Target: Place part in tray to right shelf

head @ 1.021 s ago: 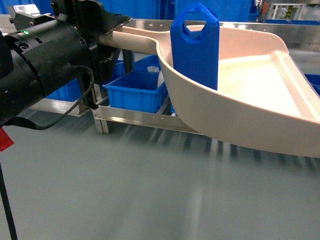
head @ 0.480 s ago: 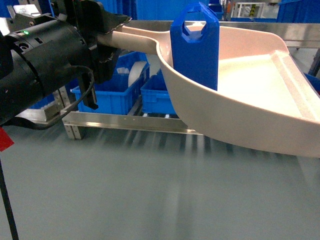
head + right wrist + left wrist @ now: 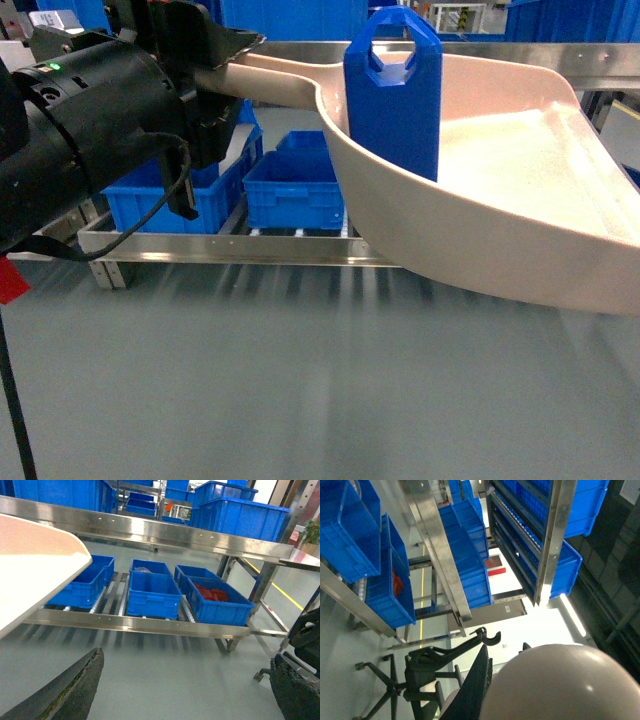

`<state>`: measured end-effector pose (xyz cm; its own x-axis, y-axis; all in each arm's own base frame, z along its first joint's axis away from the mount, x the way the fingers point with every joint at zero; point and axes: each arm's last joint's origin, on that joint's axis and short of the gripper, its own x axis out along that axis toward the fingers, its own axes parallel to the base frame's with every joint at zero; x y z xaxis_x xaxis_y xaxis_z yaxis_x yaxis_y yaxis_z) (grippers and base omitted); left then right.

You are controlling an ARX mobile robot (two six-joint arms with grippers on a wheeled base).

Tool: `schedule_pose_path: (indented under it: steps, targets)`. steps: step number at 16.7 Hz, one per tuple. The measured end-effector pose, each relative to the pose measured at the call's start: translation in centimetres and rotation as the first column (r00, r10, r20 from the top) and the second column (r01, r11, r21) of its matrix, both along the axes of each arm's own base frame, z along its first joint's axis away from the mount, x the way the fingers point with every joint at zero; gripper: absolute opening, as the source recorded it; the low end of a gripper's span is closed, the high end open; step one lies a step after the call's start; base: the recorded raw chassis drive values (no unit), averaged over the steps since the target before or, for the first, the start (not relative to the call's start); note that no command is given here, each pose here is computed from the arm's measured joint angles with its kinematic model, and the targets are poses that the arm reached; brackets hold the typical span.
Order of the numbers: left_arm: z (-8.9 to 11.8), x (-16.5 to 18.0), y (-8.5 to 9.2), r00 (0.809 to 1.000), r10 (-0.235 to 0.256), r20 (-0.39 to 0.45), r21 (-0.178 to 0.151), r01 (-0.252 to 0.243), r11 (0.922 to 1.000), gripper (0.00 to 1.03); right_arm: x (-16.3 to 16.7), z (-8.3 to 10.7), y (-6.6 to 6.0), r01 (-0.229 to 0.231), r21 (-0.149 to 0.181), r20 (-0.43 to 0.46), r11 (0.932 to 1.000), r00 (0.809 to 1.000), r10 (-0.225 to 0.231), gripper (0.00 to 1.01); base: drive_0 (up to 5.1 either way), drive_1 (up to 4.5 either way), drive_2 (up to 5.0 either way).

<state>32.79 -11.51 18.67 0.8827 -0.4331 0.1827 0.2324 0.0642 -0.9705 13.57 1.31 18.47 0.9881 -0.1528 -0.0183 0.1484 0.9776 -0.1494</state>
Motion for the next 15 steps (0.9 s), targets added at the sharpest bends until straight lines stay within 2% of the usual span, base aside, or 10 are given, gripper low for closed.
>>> schedule_pose_path:
  steps: [1, 4, 15]
  targets:
    - [0.01, -0.09, -0.24, 1.000, -0.013, 0.001, 0.001, 0.013, 0.9999, 0.13, 0.00, 0.00, 0.01, -0.001, 0.000, 0.000, 1.0000, 1.000, 0.001, 0.98, -1.4, -1.43, -1.4]
    - [0.01, 0.05, 0.14, 1.000, 0.008, 0.001, -0.001, -0.008, 1.0000, 0.13, 0.01, -0.03, 0.01, -0.001, 0.000, -0.003, 1.0000, 1.000, 0.001, 0.98, -0.5, -0.48, -0.5]
    - [0.03, 0.02, 0.06, 1.000, 0.004, 0.001, -0.002, -0.004, 1.0000, 0.13, 0.02, -0.01, 0.01, -0.001, 0.000, 0.000, 1.0000, 1.000, 0.001, 0.98, 0.0, 0.00, 0.0]
